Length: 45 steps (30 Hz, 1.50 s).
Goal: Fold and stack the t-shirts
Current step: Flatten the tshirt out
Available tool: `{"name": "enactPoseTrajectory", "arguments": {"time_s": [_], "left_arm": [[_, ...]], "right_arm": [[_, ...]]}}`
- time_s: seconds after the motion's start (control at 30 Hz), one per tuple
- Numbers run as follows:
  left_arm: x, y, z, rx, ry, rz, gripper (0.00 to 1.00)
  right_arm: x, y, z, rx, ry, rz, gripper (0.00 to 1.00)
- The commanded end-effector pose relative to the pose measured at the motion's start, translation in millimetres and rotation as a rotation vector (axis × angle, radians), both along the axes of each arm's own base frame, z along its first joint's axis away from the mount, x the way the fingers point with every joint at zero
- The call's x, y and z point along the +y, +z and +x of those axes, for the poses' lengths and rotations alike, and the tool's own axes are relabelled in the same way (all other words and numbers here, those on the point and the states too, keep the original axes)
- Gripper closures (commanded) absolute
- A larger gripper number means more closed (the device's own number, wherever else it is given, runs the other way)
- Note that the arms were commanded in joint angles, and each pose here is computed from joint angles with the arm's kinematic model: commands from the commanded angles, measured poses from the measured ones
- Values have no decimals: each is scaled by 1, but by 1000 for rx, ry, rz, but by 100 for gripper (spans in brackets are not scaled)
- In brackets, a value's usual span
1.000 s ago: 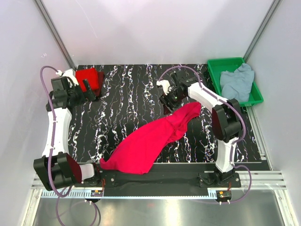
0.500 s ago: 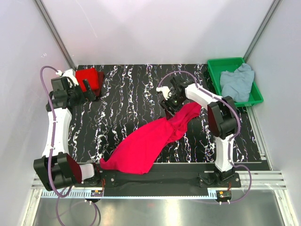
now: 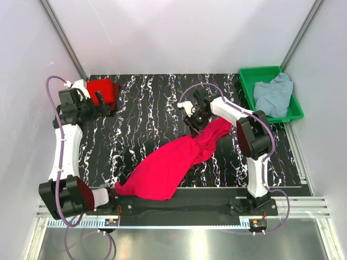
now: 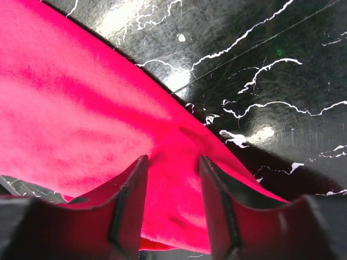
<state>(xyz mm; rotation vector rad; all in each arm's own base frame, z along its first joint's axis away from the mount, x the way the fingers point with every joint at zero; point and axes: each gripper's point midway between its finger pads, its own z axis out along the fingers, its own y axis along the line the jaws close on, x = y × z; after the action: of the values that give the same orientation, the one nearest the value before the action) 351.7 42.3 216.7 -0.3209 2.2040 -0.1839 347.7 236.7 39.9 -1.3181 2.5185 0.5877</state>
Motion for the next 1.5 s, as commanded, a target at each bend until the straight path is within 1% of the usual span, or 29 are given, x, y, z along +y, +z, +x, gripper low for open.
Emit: {"name": "enactPoseTrajectory", "arguments": {"time_s": [0.0,0.13,0.27,0.3,0.33,0.5,0.63,0.83,0.97,1.1,1.23,1.33,1.37,1.47], "left_arm": [[0,15,5,-74,-10,6,1],[0,14,5,-75,-11,3,1],[0,15,6,-74,-7,-1,1],[0,15,6,-75,-9,-1,1],[0,15,6,-75,-10,-1,1],[-1,14,8,-74,-12,-12,1],[-3,13,9,-73,-15,-21,1],[-6,13,11,-70,-27,-37,1],[-10,8,10,-59,-40,-56,2],[-17,0,11,-42,-66,-79,3],[-30,-7,10,-14,-116,-67,4],[-49,-14,8,16,-200,-15,4],[-63,-15,7,21,-250,4,4],[-86,-19,3,47,-361,59,4]], "right_arm": [[3,5,9,-41,7,-18,52],[3,1,9,-41,9,-35,58],[4,3,11,-51,8,-37,74],[3,4,13,-61,2,-42,83],[4,6,15,-69,-1,-42,87],[2,22,39,-172,-24,-68,100],[4,51,80,-293,-102,-55,100],[-21,79,143,-456,-253,-75,100],[-41,98,162,-486,-308,-50,100],[-63,110,177,-541,-366,-75,100],[-86,119,191,-574,-421,-83,100],[-98,142,204,-630,-457,-67,100],[-103,149,208,-648,-470,-70,100],[-109,168,214,-690,-492,-57,100]]}}
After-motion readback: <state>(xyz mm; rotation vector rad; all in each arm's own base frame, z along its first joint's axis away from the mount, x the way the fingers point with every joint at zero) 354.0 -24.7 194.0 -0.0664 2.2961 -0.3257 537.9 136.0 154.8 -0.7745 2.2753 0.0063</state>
